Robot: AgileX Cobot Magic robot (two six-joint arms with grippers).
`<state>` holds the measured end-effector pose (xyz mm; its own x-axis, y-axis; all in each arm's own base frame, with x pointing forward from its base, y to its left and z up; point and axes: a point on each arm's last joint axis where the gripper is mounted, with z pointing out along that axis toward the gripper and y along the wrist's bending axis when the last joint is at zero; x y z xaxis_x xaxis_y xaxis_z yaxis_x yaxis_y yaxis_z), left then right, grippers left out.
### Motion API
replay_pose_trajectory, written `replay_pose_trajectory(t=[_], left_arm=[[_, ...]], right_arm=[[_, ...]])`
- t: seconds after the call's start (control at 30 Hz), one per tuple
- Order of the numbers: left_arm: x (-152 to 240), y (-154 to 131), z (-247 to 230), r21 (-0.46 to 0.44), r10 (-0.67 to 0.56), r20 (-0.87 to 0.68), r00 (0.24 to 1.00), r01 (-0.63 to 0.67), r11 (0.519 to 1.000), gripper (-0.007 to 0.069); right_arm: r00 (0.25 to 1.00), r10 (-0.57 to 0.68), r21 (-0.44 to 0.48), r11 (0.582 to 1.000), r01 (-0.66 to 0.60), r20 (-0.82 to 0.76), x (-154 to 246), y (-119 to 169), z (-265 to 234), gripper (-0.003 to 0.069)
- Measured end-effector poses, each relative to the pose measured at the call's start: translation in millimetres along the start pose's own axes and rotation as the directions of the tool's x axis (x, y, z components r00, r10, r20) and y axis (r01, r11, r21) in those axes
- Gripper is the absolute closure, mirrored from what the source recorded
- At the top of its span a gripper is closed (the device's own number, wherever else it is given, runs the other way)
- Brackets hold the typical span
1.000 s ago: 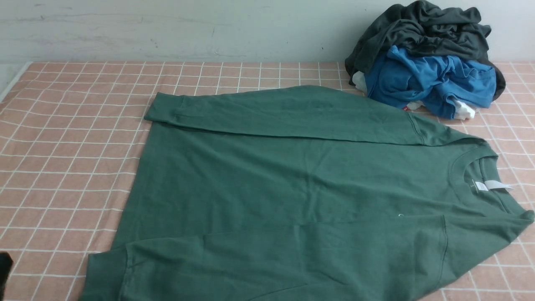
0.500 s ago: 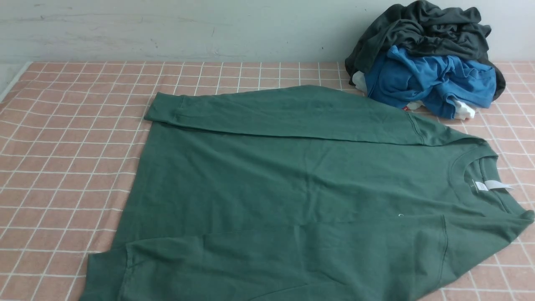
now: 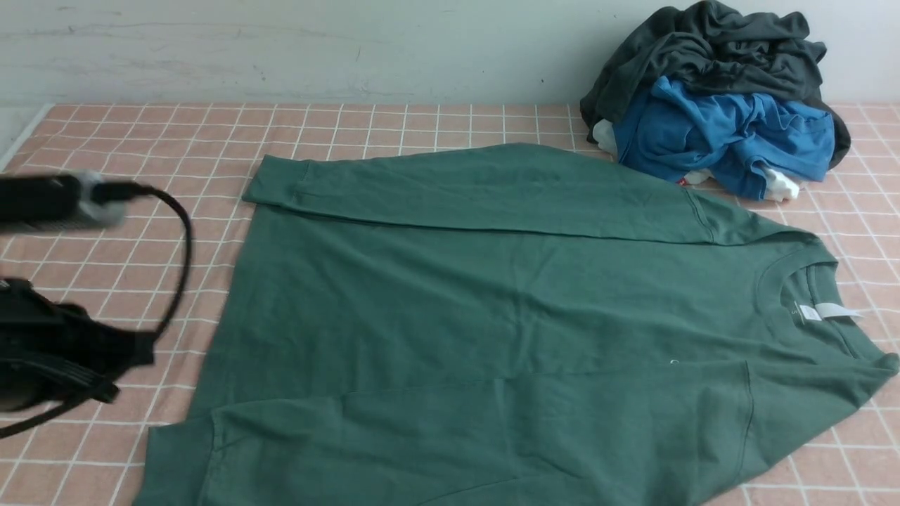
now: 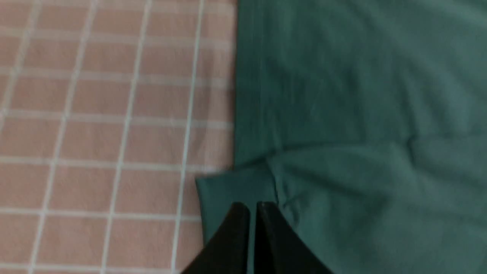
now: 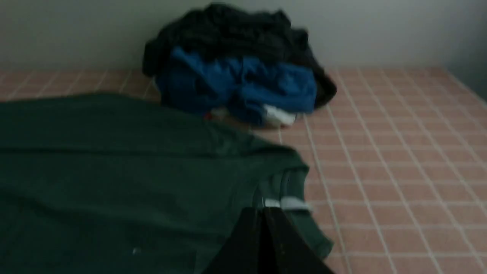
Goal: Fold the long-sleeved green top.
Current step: Use the left arm to clamp the cuff closest to it
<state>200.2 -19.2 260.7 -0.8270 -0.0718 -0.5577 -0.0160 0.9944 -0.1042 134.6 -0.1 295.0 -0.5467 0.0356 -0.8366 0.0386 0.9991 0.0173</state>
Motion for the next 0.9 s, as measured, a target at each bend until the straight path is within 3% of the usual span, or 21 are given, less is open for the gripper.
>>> replay_pose_trajectory(t=[0.1,0.17,0.27,0.43,0.6,0.77,0.9], left_arm=[[3.1,0.4,34.1,-0.009,-0.005,-0.153,0.988,0.003,1.0,0.054],[3.9,1.2,52.6,-0.016,-0.014,-0.209,0.978,0.011,1.0,0.0473],[3.7,8.9,77.6,-0.035,-0.065,-0.268,0.961,0.057,0.998,0.0361],[-2.4,23.2,98.3,-0.045,-0.127,-0.304,0.944,0.119,0.992,0.0279],[-9.8,24.1,116.3,-0.014,-0.127,-0.303,0.945,0.128,0.992,0.0301],[-10.8,25.0,132.9,-0.027,-0.175,-0.322,0.93,0.176,0.984,0.0418],[-10.0,24.5,131.5,-0.027,-0.177,-0.336,0.925,0.179,0.984,0.0441]], right_arm=[[0.966,-0.113,-0.12,0.989,0.087,-0.231,14.7,17.3,27.1,0.0673],[0.93,-0.213,-0.224,0.963,0.149,-0.301,21.3,31.8,42.7,0.0673],[0.9,-0.325,-0.353,0.911,0.215,-0.291,25.9,53.5,59.1,0.0673],[0.886,-0.4,-0.438,0.857,0.272,-0.233,28.4,73.2,73.8,0.0673],[0.899,-0.373,-0.468,0.852,0.234,-0.23,29.2,81.2,78.0,0.0673],[0.908,-0.352,-0.474,0.855,0.212,-0.228,27.8,82.6,77.6,0.0673],[0.908,-0.353,-0.475,0.854,0.213,-0.228,27.8,82.7,77.6,0.0673]])
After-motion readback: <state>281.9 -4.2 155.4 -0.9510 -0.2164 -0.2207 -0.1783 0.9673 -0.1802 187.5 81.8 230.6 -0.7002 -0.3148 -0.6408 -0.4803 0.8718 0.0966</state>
